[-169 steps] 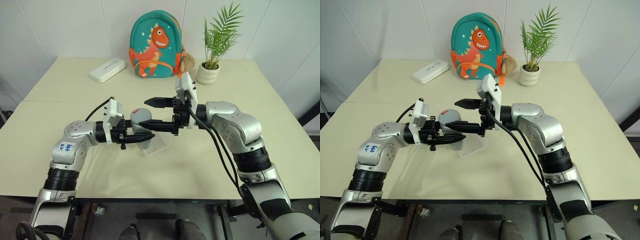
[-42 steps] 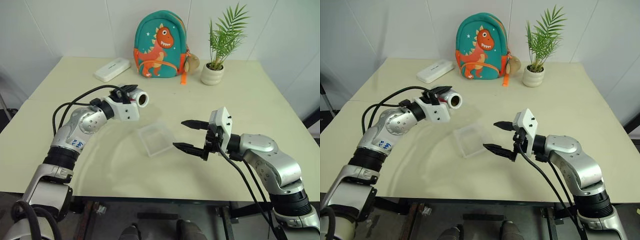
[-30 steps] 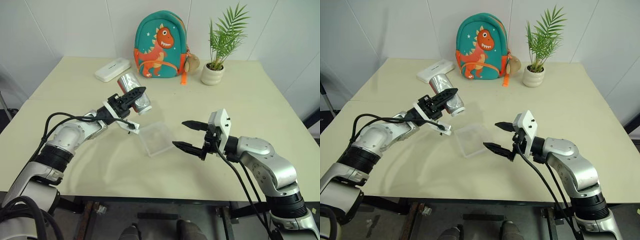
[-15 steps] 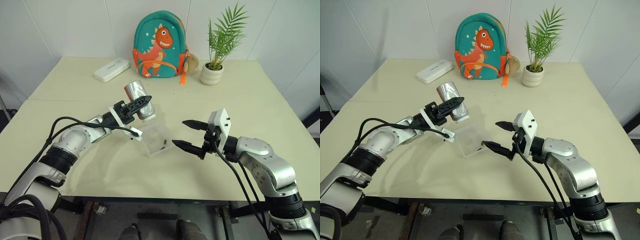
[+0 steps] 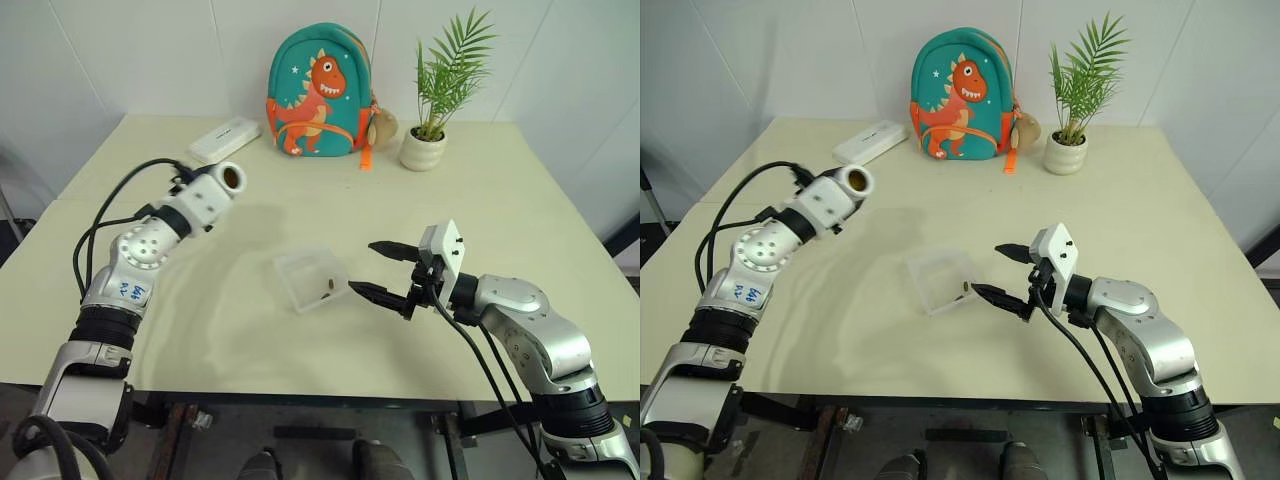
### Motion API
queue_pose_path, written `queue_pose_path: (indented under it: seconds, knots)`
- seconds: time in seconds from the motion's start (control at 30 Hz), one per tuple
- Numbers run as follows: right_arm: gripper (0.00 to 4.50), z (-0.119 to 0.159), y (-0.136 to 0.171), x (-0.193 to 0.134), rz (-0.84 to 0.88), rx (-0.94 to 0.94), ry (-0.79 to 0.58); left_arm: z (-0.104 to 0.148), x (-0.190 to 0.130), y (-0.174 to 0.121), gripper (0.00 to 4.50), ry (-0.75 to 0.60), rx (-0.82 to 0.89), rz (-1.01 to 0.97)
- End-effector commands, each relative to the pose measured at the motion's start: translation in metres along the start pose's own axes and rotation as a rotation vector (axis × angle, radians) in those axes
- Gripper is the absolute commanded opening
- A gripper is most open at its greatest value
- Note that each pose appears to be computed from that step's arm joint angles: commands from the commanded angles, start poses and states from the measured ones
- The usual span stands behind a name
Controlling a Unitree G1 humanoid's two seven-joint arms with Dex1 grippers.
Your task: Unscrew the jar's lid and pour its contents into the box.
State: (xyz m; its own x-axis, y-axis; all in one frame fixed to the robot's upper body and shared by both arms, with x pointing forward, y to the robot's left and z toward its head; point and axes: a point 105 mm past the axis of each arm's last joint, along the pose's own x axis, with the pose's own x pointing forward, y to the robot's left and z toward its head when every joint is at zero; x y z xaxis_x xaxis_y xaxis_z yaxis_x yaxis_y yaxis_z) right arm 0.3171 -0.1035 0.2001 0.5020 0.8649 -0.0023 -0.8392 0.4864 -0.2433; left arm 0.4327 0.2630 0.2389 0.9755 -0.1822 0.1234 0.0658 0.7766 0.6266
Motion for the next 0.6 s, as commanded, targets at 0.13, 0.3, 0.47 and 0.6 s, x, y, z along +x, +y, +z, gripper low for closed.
queue_pose_path:
  seconds: [0.13, 0.3, 0.47, 0.6]
  knots:
    - [4.45, 0.034, -0.021, -0.006, -0.038, -0.133, -0.154, -0.038, -0.006, 0.030, 1.96, 0.129, -0.480, 0.062]
    - [4.45, 0.060, -0.019, 0.000, 0.008, -0.176, -0.262, -0.048, -0.006, 0.018, 1.96, 0.031, -0.659, 0.114]
    - [4.45, 0.058, -0.004, 0.003, 0.104, -0.219, -0.234, -0.062, -0.006, -0.009, 1.96, 0.066, -0.685, 0.051]
    - [4.45, 0.059, 0.005, 0.003, 0.141, -0.233, -0.223, -0.075, -0.013, -0.017, 1.96, 0.111, -0.678, 0.022]
